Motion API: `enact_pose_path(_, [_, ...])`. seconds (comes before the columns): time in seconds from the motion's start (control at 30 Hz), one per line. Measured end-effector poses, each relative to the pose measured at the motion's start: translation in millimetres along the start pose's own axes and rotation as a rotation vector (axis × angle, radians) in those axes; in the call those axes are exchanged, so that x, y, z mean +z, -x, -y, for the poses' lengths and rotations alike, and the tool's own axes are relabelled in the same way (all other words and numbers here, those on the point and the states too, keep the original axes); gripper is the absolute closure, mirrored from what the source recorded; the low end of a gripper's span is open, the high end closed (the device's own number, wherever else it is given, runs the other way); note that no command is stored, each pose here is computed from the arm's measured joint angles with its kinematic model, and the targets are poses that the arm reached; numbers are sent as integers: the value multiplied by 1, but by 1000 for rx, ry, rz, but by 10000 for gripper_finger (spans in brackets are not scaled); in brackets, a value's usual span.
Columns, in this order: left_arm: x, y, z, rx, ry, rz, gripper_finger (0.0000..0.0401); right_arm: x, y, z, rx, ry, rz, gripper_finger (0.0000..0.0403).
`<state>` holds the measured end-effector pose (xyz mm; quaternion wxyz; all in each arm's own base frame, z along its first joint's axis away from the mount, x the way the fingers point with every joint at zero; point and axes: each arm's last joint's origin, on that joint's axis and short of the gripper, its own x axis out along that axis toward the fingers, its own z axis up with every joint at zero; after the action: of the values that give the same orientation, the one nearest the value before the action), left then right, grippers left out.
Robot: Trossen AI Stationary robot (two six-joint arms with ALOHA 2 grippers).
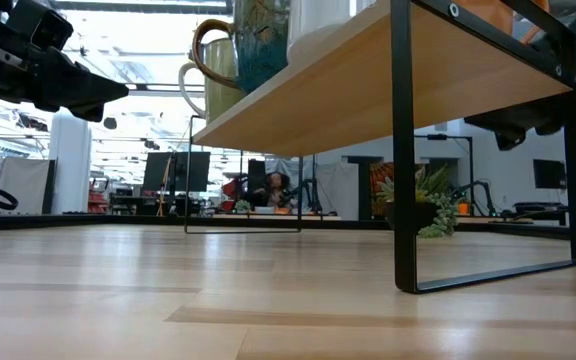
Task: Place coffee mugs
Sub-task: Return to Home Position
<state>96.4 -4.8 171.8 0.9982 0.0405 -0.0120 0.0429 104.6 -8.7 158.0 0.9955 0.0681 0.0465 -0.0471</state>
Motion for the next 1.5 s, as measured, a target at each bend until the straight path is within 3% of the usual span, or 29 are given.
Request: enact_pose_path(1.5, [0, 0, 0, 0, 0, 1, 401, -3, -1, 0, 2, -7, -27, 332])
